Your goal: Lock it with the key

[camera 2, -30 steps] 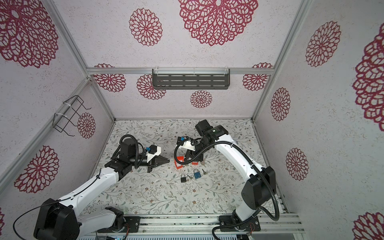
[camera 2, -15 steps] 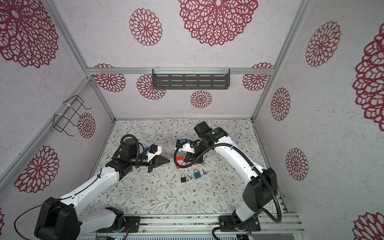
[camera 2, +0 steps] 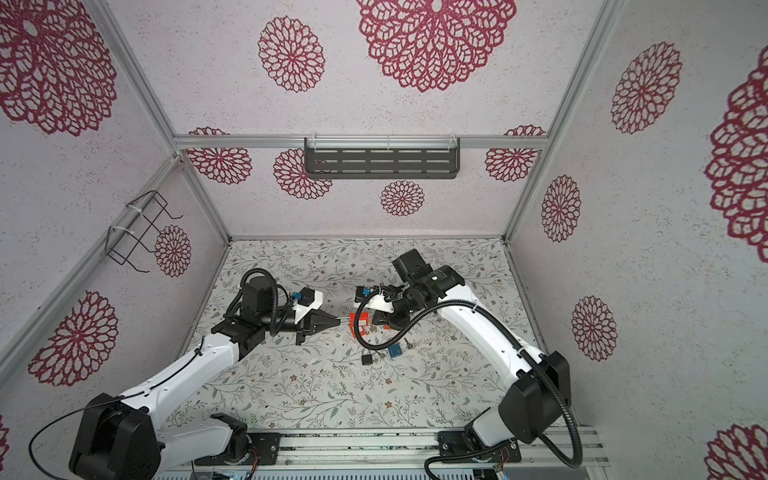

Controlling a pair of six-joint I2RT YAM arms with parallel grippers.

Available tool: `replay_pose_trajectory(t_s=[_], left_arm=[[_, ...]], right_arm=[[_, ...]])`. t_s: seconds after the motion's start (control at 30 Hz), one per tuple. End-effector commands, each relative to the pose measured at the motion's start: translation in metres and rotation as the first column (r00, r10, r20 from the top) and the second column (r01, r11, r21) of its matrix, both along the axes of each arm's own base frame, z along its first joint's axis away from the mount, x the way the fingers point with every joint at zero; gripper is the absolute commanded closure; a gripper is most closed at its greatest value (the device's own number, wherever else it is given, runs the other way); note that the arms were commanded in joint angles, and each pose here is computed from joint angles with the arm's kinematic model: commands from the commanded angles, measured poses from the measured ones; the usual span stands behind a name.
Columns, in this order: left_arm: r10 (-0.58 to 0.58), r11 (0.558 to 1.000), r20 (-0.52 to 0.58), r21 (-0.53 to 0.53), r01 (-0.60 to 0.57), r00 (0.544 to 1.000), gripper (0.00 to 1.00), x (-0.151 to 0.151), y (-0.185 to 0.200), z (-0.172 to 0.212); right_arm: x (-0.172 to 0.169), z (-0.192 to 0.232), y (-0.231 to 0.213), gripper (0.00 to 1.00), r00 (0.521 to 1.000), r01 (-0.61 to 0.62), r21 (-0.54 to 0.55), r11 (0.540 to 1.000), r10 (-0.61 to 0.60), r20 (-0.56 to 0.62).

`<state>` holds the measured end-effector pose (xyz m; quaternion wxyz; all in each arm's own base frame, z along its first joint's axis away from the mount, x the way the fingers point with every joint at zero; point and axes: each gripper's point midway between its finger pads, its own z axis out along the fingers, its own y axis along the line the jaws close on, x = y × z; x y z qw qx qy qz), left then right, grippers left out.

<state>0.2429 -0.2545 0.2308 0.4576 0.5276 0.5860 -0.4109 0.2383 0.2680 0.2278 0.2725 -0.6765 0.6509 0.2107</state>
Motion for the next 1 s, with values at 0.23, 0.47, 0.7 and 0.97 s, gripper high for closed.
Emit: replay_pose_trajectory(t_s=[0.23,0.47,0.7,0.97], left_arm=[[-0.059,0.998,0.035,-0.011,0.059,0.998,1.00,-0.009,-0.003,0.009],[-0.060,0.998,0.029,-0.007,0.061,0.998,1.00,-0.012,0.014,0.013],[-0.042,0.999,0.057,-0.020,0.044,0.997,1.00,-0.013,0.030,0.017],[-0.026,0.993,-0.001,0.115,0.026,1.000,1.00,-0.013,0.045,0.006]], right_arm=[[-0.010,0.012,0.002,1.00,0.996,-0.084,0.014,0.996,0.084,0.026],[-0.018,0.011,-0.008,1.00,0.994,-0.100,0.000,0.995,0.100,0.033],[-0.023,0.007,-0.020,1.00,0.995,-0.092,0.026,0.995,0.091,0.045],[0.001,-0.010,-0.033,1.00,0.995,0.080,-0.016,0.997,-0.079,0.059]])
